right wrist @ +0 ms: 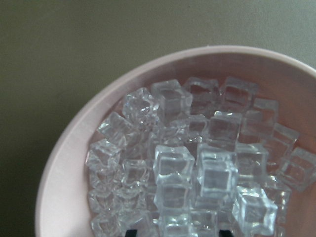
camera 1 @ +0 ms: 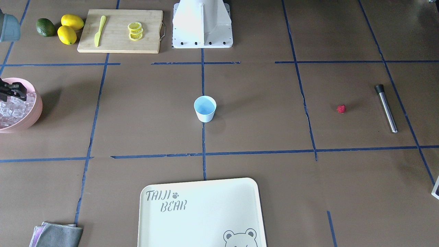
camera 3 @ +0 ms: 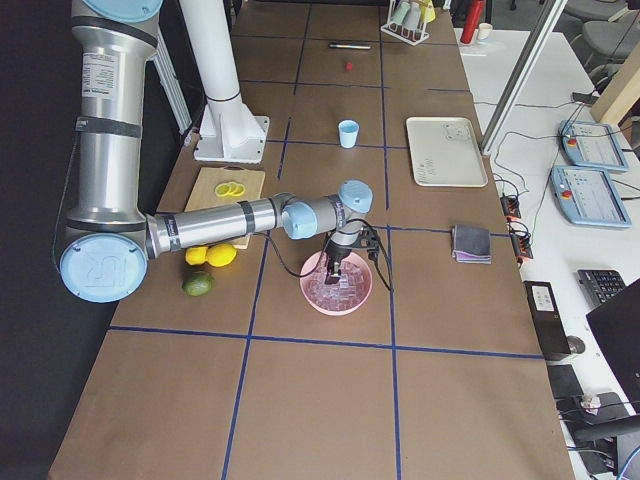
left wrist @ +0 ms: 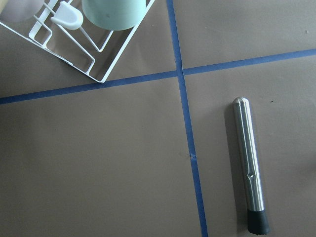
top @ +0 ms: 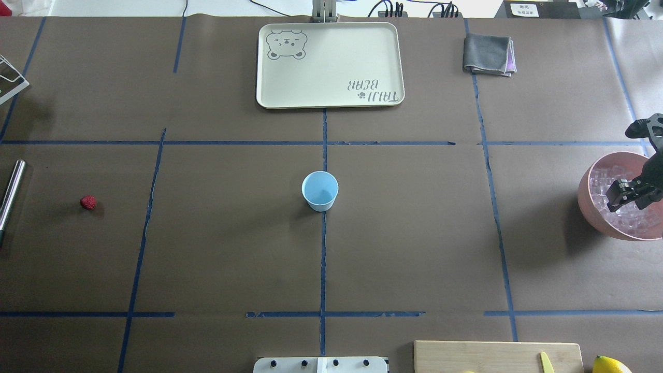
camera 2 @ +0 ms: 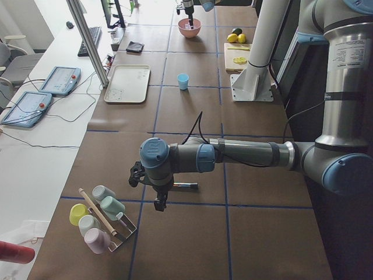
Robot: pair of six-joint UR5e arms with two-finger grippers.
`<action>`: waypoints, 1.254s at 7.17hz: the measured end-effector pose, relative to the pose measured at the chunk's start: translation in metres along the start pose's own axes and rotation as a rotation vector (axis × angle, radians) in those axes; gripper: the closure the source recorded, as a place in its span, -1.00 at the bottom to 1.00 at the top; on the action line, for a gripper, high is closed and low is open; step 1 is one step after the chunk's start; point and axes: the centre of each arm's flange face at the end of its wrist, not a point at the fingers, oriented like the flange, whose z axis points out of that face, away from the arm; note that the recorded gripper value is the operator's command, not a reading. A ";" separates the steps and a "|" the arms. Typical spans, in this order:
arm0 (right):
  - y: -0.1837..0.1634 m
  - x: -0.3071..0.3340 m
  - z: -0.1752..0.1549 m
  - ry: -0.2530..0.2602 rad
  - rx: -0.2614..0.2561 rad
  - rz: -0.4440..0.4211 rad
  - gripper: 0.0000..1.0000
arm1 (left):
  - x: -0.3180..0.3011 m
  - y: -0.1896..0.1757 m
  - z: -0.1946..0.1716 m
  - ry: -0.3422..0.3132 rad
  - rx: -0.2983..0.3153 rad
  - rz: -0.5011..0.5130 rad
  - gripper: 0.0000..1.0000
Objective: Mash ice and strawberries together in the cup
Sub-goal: 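Lower the right gripper into the pink bowl and grasp an ice cube, then lift the ice cube with the right gripper and carry it over the blue cup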
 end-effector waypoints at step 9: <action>0.044 -0.012 -0.109 -0.050 0.135 0.015 1.00 | 0.004 -0.003 -0.005 -0.001 0.009 0.008 -1.00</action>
